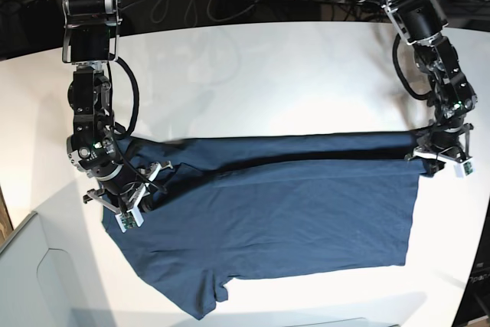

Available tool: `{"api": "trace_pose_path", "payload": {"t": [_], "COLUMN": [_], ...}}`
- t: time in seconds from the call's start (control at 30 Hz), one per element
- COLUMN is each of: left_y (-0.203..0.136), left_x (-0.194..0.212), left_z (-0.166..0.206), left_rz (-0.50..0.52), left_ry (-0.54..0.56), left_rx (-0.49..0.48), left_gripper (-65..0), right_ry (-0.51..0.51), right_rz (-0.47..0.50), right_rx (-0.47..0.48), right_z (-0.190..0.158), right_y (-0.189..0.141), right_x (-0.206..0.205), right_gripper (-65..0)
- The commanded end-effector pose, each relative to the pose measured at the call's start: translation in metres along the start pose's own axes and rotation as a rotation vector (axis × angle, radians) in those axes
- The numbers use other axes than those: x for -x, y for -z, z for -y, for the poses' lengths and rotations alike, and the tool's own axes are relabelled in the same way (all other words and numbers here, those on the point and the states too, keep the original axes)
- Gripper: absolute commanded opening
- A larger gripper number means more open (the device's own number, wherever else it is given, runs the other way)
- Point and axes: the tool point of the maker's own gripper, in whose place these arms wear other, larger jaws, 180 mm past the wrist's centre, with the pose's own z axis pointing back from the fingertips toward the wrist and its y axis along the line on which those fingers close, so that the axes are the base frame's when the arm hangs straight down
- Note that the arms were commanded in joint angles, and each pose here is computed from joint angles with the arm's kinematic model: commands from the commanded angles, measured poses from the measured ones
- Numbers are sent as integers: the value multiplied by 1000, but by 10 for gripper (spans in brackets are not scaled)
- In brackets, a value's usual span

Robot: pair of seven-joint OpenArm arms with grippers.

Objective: Fold the T-shirt properly
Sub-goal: 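Lift the shoulder edge with both grippers and fold it toward the hem, then open both grippers and release the folded shoulder edge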

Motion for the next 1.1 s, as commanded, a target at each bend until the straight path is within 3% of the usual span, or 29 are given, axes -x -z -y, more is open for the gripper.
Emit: {"api": "trace_pose_path", "payload": {"t": [0.0, 0.13, 0.23, 0.4, 0.63, 0.83, 1.07], "left_y": [-2, -3, -10, -25, -17, -11, -8], "left_x": [-26, -30, -39, -24, 25, 42, 57], "left_z": [-2, -1, -1, -3, -11, -14, -17], "left_rz": [69, 77, 108, 99, -11, -19, -54], "left_ry": [8, 13, 31, 61, 10, -23, -39], "left_rx": [-1, 4, 2, -1, -13, -24, -28], "left_gripper": [-478, -323, -301, -301, -301, -301, -301], "right_ry": [-13, -22, -26, -10, 11, 9, 61], "right_rz": [55, 48, 60, 80, 43, 39, 15], "right_rx": [12, 25, 37, 95, 129, 148, 231], "right_z": [9, 16, 18, 32, 34, 34, 64], "right_y": [-4, -7, -14, -39, -64, -77, -93], "right_x": [-20, -16, -16, -8, 23, 30, 48], "right_gripper": [-544, -318, -220, -217, -216, -216, -211]}}
